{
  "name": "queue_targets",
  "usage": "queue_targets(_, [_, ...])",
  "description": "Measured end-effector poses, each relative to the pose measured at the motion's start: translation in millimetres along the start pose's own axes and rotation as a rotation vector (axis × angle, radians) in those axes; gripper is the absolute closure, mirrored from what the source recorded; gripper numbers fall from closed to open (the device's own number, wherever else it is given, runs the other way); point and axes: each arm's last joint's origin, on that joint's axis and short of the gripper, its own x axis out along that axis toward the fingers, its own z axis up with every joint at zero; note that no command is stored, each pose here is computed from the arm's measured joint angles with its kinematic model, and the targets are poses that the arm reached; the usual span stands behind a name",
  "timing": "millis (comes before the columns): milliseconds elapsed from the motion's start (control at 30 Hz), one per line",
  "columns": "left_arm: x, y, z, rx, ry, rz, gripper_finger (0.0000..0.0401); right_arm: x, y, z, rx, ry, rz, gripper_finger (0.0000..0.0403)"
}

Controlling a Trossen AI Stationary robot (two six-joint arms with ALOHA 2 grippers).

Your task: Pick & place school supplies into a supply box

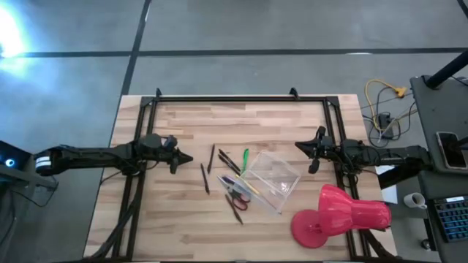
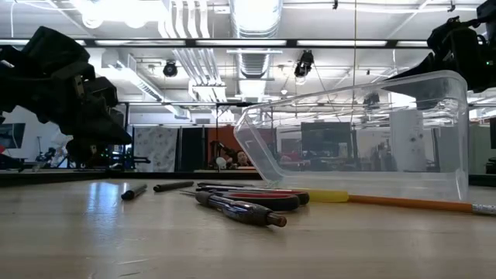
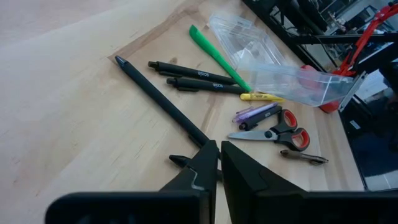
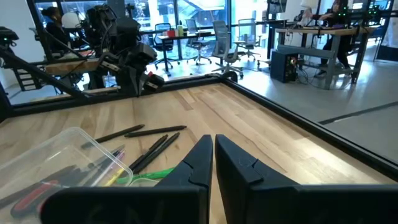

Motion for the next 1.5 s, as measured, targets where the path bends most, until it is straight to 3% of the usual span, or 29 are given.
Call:
queue_targets(600, [0.0,-0.1,0.0,0.0,0.0,0.0,0.0395,0.0,0.0,0.0,0.0,0.0,0.001,0.039])
queue_targets(833, [0.0,-0.1,0.0,0.0,0.0,0.0,0.0395,0.4,-0.7,2.1,-0.178,-0.022,-0.033,0.039])
queue_targets(1067, [0.0,-0.1,-0.1,0.001,0.0,-0.001,0.0395,0.5,-0.7,2.3,-0.172,-0.023,-0.033,0.039])
queue_targets(1167, [0.0,-0.1,-0.1,0.0,0.001,-0.001,0.0395,0.5,-0.6,2.4,0.012,-0.027,-0.027,0.039])
queue_targets(1300, [0.0,-0.1,0.0,0.0,0.0,-0.001,0.0395,0.4,-0.7,4.8,0.509,-0.062,-0.026,0.039])
queue_targets(1367, [0.0,-0.1,-0.1,0.0,0.0,-0.001,0.0395,0.5,-2.5,3.9,0.723,-0.082,-0.079,0.039])
queue_targets(1500, [0.0,-0.1,-0.1,0.0,0.0,-0.001,0.0395,0.8,-7.5,5.0,0.965,-0.211,-0.237,0.039])
